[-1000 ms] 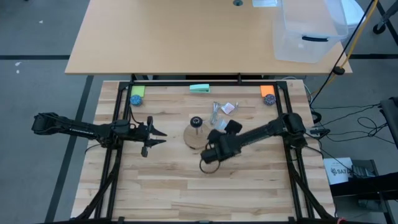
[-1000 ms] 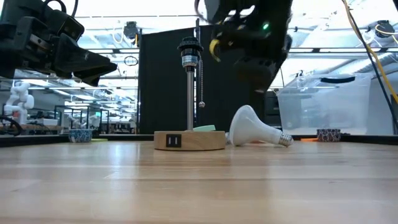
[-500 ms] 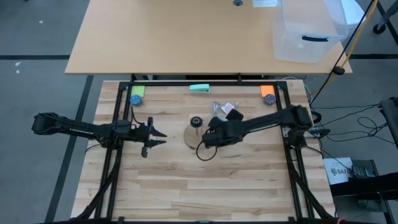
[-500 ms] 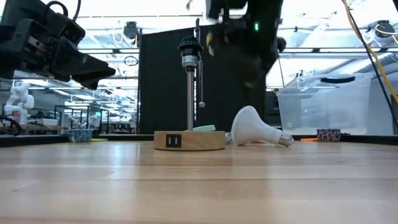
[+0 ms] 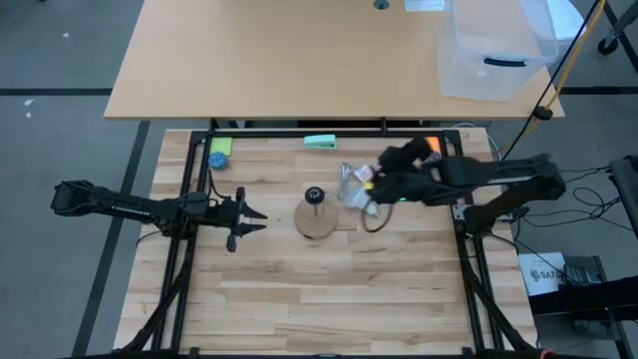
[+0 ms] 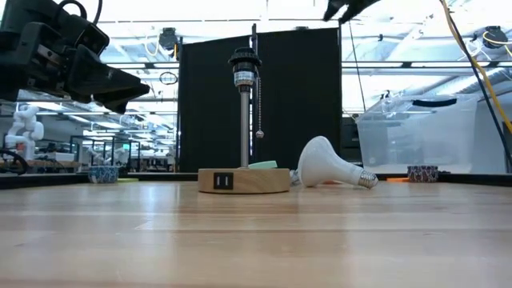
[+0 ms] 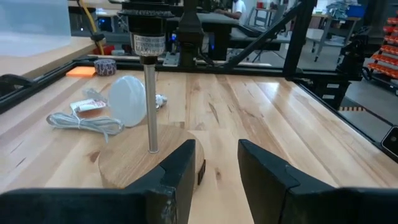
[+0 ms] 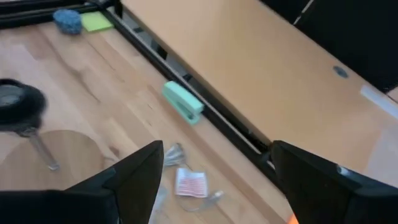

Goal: Screw lightbulb
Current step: Insert the lightbulb into the lamp socket

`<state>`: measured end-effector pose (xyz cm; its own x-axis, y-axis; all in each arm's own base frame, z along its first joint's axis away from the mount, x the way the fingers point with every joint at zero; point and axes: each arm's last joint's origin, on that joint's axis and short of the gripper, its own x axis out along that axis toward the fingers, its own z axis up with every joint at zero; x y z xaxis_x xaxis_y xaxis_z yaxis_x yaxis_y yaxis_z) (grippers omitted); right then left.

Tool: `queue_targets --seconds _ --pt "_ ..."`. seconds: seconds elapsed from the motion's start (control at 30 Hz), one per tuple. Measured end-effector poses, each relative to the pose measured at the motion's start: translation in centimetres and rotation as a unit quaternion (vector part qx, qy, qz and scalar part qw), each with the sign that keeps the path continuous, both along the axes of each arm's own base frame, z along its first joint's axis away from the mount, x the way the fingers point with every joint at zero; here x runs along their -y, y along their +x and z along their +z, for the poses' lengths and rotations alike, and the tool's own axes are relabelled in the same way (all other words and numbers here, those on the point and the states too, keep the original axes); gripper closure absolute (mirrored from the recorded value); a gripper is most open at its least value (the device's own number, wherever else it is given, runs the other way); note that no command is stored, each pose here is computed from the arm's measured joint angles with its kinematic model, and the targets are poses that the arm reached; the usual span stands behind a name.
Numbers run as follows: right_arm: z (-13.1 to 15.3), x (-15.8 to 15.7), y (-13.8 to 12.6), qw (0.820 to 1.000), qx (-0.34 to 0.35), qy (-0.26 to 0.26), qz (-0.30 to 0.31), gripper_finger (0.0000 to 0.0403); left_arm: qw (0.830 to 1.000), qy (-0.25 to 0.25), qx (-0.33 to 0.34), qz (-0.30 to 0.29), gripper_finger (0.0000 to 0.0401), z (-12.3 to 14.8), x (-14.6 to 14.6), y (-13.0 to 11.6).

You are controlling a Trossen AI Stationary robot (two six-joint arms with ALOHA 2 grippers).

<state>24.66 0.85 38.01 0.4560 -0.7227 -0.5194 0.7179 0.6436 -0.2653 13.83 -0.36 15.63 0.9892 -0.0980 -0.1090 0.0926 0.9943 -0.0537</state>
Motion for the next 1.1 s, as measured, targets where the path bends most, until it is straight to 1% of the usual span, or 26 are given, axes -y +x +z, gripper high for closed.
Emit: queue_targets --seconds 0.1,0.2,0.27,0.33,0.4,0.5,0.6,0.67,0.73,0.93,1.1 --pt "-1.2 0.4 -2.8 1.000 0.008 -0.003 -0.006 0.0110 1.000 0.000 0.002 0.001 0.0275 0.0 0.0 0.0" --pt "-3.7 0.6 -5.1 0.998 0.053 0.014 -0.012 0.0110 1.000 0.000 0.002 0.001 0.0275 0.0 0.0 0.0" --pt "-5.5 0.5 -5.8 0.994 0.103 0.040 0.005 0.0110 1.000 0.001 0.003 0.001 0.0275 0.1 0.0 0.0" --pt "-7.6 0.3 -5.8 0.986 0.142 0.073 0.041 0.0110 1.000 0.001 0.008 0.002 0.0275 0.2 0.0 0.0" --pt "-9.6 0.1 -5.5 0.979 0.159 0.105 0.076 0.0110 1.000 0.001 0.012 0.003 0.0275 0.2 0.0 0.0" --pt "-12.3 -0.1 -4.9 0.978 0.132 0.131 0.098 0.0110 1.000 0.010 0.016 0.023 0.0275 0.3 -0.1 0.0" --pt "-14.2 -0.3 -4.1 0.982 0.084 0.135 0.102 0.0110 0.998 0.019 0.018 0.051 0.0275 0.3 -0.3 0.0" --pt "-14.9 -0.4 -3.4 0.983 0.066 0.136 0.108 0.0108 0.997 0.021 0.017 0.065 0.0275 0.3 -0.4 0.0" --pt "-15.5 -0.5 -2.5 0.980 0.050 0.148 0.119 0.0104 0.997 0.022 0.017 0.074 0.0275 0.3 -0.4 0.0" --pt "-17.7 -0.5 -0.5 0.971 -0.009 0.197 0.136 0.0090 0.997 0.023 0.017 0.076 0.0275 0.3 -0.5 0.0" --pt "-19.0 -0.7 1.0 0.969 -0.062 0.180 0.156 0.0077 0.997 0.025 0.017 0.076 0.0275 0.3 -0.5 0.0"
